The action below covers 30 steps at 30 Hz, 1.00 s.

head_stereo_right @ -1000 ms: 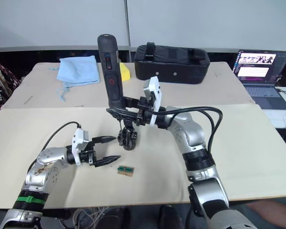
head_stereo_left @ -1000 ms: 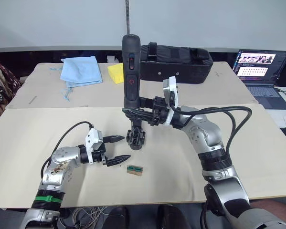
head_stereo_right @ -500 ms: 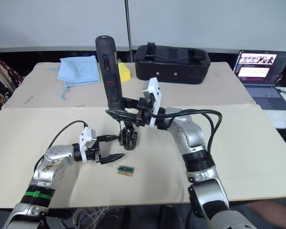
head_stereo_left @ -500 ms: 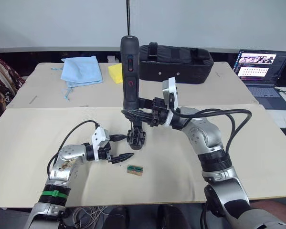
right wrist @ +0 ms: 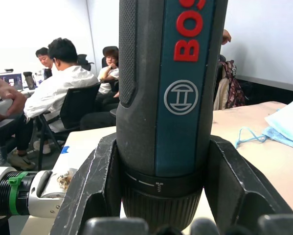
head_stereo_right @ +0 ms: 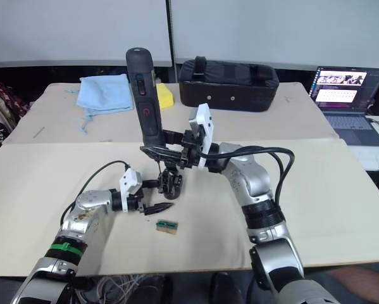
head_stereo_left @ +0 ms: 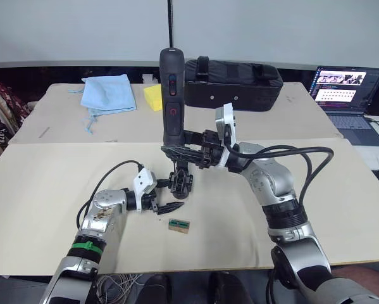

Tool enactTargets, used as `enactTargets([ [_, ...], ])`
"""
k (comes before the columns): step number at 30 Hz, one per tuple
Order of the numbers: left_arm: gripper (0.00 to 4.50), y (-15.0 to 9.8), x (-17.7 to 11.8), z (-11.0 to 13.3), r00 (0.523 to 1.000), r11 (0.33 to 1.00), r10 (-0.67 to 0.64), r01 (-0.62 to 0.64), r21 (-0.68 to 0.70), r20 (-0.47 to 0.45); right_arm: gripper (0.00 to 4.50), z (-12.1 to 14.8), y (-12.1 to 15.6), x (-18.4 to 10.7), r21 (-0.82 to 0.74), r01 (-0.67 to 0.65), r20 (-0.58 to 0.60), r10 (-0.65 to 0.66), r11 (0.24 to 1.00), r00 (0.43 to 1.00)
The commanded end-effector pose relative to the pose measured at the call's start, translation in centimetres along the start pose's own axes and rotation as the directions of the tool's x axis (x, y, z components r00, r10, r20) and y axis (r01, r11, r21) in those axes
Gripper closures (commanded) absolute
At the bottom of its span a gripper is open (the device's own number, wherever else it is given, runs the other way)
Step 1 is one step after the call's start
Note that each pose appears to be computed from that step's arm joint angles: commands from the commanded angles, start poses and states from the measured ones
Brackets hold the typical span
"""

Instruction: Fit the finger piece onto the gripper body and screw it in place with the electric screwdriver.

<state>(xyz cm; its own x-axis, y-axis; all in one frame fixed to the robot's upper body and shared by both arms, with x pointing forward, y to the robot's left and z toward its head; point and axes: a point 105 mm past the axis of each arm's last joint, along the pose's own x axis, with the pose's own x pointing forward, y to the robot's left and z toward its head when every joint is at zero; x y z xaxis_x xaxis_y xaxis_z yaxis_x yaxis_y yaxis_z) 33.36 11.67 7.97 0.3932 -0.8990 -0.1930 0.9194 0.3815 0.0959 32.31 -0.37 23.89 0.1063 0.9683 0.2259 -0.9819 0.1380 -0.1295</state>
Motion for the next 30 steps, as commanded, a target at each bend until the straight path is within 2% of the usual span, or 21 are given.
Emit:
enactTargets([
  [1, 0.0, 0.3, 0.7, 0.4, 1.0, 1.0, 0.002, -0.002, 0.028, 0.008, 2.58, 1.8, 0.6, 0.3, -0.073, -0.022, 0.048, 0.026, 0.997, 0.998],
  [20, 0.0, 0.5, 2.4, 0.2, 0.999, 0.999, -0.042, 0.042, -0.001, 0.018, 2.58, 1.7, 0.5, 0.2, -0.07, -0.016, 0.042, 0.019, 0.997, 0.999],
  [23, 0.81, 0.3, 2.6, 0.1, 0.998, 0.999, -0.052, 0.052, -0.003, 0.018, 2.58, 1.6, 0.5, 0.1, -0.07, -0.014, 0.04, 0.017, 0.997, 0.999],
  [26, 2.13, 0.1, 2.6, -0.2, 0.998, 0.998, -0.062, 0.062, 0.007, 0.002, 2.58, 1.5, 0.4, 0.1, -0.069, -0.008, 0.034, 0.01, 0.998, 0.999],
  [30, 2.14, -0.1, 2.6, -0.3, 0.998, 0.998, -0.066, 0.066, 0.006, 0.005, 2.58, 1.4, 0.4, 0.1, -0.068, -0.005, 0.028, 0.007, 0.998, 1.0],
])
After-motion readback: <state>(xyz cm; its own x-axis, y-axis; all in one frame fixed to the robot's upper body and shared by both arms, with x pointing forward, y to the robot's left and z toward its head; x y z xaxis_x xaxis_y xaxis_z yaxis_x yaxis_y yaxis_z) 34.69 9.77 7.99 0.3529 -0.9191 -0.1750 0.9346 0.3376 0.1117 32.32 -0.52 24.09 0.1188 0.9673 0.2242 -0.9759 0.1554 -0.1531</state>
